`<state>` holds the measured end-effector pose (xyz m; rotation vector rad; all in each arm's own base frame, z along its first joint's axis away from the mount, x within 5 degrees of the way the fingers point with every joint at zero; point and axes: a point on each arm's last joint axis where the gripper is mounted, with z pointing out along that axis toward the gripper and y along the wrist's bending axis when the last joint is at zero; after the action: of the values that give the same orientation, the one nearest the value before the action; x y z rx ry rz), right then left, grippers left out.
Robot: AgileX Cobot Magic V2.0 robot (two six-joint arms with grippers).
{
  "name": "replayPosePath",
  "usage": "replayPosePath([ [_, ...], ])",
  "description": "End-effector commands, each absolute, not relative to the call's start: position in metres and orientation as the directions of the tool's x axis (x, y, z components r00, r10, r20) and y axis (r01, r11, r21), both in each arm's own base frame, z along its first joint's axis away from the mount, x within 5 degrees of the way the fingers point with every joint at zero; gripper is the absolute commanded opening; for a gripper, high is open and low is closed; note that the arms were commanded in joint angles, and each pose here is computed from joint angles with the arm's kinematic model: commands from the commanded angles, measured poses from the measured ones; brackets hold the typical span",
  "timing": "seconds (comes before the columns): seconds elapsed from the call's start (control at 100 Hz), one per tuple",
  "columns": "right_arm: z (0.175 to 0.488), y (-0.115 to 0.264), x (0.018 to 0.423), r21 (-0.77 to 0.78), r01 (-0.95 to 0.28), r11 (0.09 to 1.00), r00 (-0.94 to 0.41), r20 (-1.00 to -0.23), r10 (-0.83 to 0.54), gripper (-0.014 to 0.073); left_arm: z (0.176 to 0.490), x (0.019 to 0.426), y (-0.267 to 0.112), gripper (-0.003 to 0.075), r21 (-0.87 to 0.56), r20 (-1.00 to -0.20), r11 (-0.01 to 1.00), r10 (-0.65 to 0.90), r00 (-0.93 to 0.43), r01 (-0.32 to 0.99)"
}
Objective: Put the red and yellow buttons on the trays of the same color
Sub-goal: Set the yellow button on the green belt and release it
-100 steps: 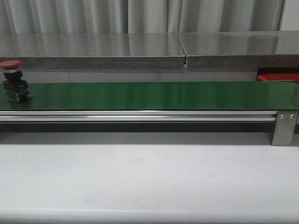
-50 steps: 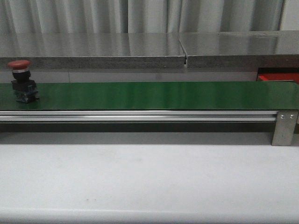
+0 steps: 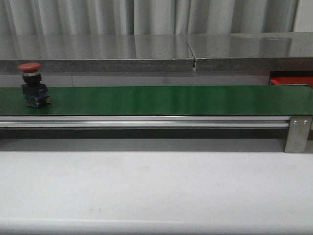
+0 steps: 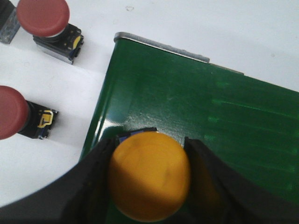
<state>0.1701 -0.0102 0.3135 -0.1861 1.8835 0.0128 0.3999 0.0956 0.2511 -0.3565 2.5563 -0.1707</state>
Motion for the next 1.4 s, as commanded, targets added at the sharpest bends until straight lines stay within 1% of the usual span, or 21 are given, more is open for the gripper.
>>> replayPosePath([
  [0.0,0.326,-0.012,0.169,-0.084,-0.103,0.991,-0.252,-0.962,-0.108,-0.0068,0.283,0.400,0.093,0.0350,-0.191,-0.595,0.963,-0.269,-0.757,-0.192],
  [0.03,0.326,-0.012,0.169,-0.084,-0.103,0.991,-0.252,-0.962,-0.108,-0.0068,0.283,0.400,0.092,0.0443,-0.193,-0.595,0.962,-0.270,-0.757,-0.191],
  [0.04,0.326,-0.012,0.169,-0.084,-0.103,0.991,-0.252,-0.962,-0.108,-0.0068,0.283,0.400,0.092,0.0443,-0.193,-0.595,0.962,-0.270,-0.757,-0.191],
  [0.07,0.326,-0.012,0.169,-0.084,-0.103,0.991,-0.252,-0.962,-0.108,-0.0068,0.283,0.400,0.092,0.0529,-0.198,-0.595,0.961,-0.273,-0.756,-0.192],
  [0.09,0.326,-0.012,0.169,-0.084,-0.103,0.991,-0.252,-0.962,-0.108,-0.0068,0.283,0.400,0.092,0.0559,-0.198,-0.595,0.961,-0.273,-0.756,-0.191],
  [0.1,0.326,-0.012,0.169,-0.084,-0.103,0.991,-0.252,-0.962,-0.108,-0.0068,0.283,0.400,0.092,0.0585,-0.199,-0.595,0.961,-0.273,-0.756,-0.191],
  [0.15,0.326,-0.012,0.169,-0.084,-0.103,0.991,-0.252,-0.962,-0.108,-0.0068,0.284,0.400,0.092,0.0662,-0.198,-0.599,0.961,-0.273,-0.753,-0.191],
  [0.19,0.326,-0.012,0.169,-0.084,-0.103,0.991,-0.252,-0.962,-0.108,-0.0068,0.285,0.400,0.092,0.0685,-0.198,-0.599,0.962,-0.272,-0.753,-0.190],
  [0.34,0.326,-0.012,0.169,-0.083,-0.103,0.991,-0.251,-0.962,-0.107,-0.0068,0.296,0.401,0.085,0.0664,-0.203,-0.616,0.965,-0.259,-0.744,-0.168],
  [0.52,0.326,-0.012,0.169,-0.083,-0.103,0.991,-0.251,-0.962,-0.107,-0.0068,0.321,0.394,0.065,0.0659,-0.177,-0.674,0.980,-0.187,-0.715,-0.090],
  [0.64,0.326,-0.012,0.169,-0.083,-0.103,0.991,-0.251,-0.962,-0.107,-0.0068,0.343,0.383,0.049,0.0659,-0.170,-0.713,0.984,-0.156,-0.683,-0.048],
  [0.76,0.326,-0.012,0.169,-0.083,-0.103,0.991,-0.251,-0.962,-0.107,-0.0068,0.363,0.362,0.032,0.0659,-0.152,-0.755,0.988,-0.115,-0.645,0.002],
  [0.91,0.326,-0.012,0.169,-0.083,-0.103,0.991,-0.251,-0.962,-0.107,-0.0068,0.384,0.320,0.018,0.0659,-0.135,-0.825,0.991,-0.099,-0.556,0.024],
  [0.97,0.326,-0.012,0.169,-0.083,-0.103,0.991,-0.251,-0.962,-0.107,-0.0068,0.385,0.305,0.016,0.0659,-0.130,-0.844,0.991,-0.100,-0.526,0.021],
  [1.03,0.326,-0.012,0.169,-0.083,-0.103,0.991,-0.251,-0.962,-0.107,-0.0068,0.391,0.281,0.011,0.0659,-0.130,-0.866,0.991,-0.099,-0.490,0.030],
  [1.17,0.326,-0.012,0.169,-0.083,-0.103,0.991,-0.251,-0.962,-0.107,-0.0068,0.385,0.233,0.000,0.0659,-0.127,-0.887,0.990,-0.089,-0.454,0.055],
  [1.24,0.326,-0.012,0.169,-0.083,-0.103,0.991,-0.251,-0.962,-0.107,-0.0068,0.376,0.210,-0.002,0.0657,-0.126,-0.893,0.990,-0.087,-0.441,0.059],
  [1.32,0.326,-0.012,0.169,-0.083,-0.103,0.991,-0.251,-0.962,-0.107,-0.0068,0.369,0.189,-0.003,0.0630,-0.124,-0.900,0.991,-0.088,-0.428,0.058],
  [1.36,0.326,-0.012,0.169,-0.083,-0.103,0.991,-0.251,-0.962,-0.107,-0.0068,0.363,0.175,-0.004,0.0594,-0.123,-0.905,0.991,-0.088,-0.417,0.058],
  [1.39,0.326,-0.012,0.169,-0.083,-0.103,0.991,-0.251,-0.962,-0.107,-0.0068,0.359,0.169,-0.004,0.0554,-0.123,-0.907,0.991,-0.088,-0.412,0.058],
])
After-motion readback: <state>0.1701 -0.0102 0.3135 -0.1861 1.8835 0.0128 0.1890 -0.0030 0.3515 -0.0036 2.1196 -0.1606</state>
